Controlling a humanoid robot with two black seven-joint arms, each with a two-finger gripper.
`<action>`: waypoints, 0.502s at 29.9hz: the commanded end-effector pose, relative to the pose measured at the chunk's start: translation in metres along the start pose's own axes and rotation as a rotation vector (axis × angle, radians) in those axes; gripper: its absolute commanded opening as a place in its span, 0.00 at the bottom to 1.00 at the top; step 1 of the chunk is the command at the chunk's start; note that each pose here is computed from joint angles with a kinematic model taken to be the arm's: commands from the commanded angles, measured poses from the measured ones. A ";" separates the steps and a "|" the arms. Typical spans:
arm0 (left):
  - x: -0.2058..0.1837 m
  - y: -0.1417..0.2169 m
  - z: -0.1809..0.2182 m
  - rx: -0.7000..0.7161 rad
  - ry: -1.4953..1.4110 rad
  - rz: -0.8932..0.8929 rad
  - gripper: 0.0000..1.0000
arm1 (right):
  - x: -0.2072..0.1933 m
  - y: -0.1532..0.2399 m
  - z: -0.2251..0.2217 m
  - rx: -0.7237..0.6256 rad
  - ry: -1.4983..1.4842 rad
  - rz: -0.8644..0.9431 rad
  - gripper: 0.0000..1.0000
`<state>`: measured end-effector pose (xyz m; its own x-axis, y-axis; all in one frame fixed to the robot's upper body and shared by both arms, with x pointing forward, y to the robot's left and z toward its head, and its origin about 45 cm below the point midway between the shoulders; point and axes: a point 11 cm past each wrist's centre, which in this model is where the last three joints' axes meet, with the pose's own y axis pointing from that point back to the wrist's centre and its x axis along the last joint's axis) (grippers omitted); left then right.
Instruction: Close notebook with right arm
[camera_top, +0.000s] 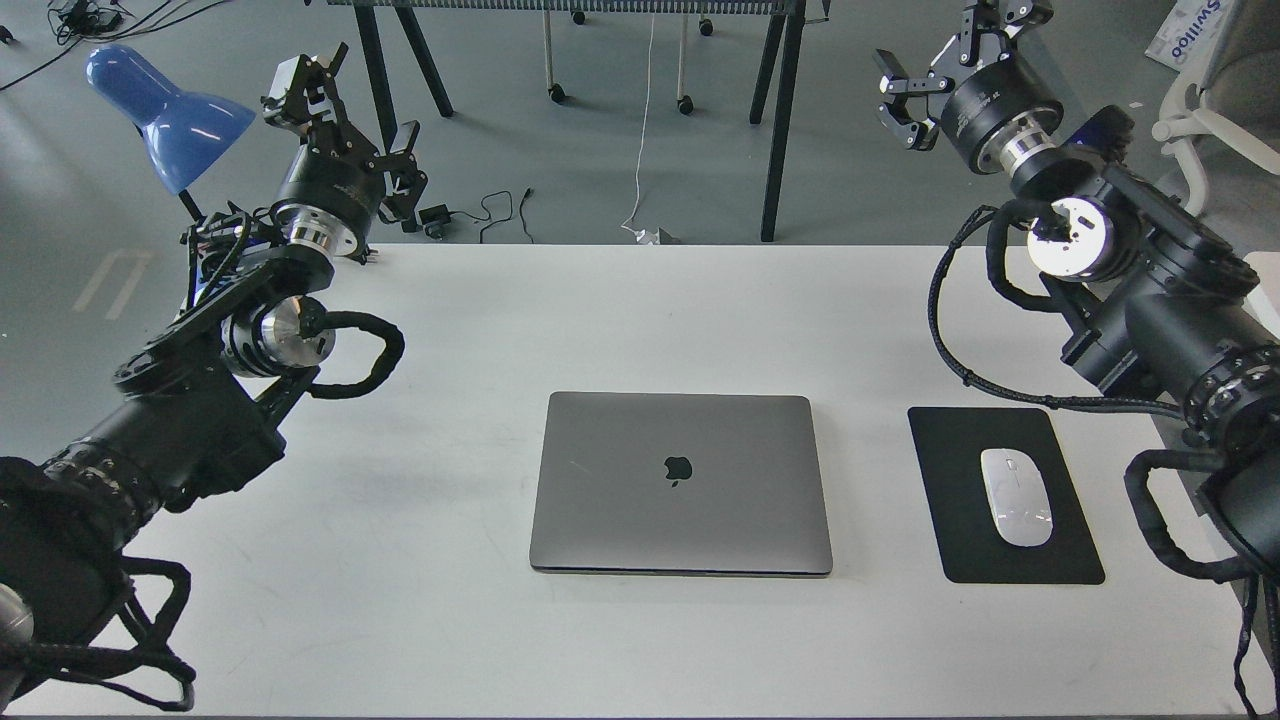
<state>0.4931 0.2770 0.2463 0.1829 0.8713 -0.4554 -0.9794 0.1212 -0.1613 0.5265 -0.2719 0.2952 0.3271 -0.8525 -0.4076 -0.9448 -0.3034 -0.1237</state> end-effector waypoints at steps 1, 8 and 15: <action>0.000 0.000 0.000 0.000 0.000 0.000 1.00 | 0.008 0.011 0.017 -0.015 -0.036 0.003 1.00; 0.000 0.000 0.000 0.000 0.000 0.000 1.00 | 0.012 0.017 0.024 -0.020 -0.053 0.006 1.00; 0.000 0.000 0.000 0.000 0.001 -0.001 1.00 | 0.008 0.014 0.023 -0.013 -0.056 -0.006 1.00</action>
<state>0.4931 0.2770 0.2464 0.1831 0.8711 -0.4557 -0.9794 0.1213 -0.1616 0.5146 -0.2741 0.2672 0.3260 -0.8268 -0.4585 -0.9438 -0.3122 -0.1080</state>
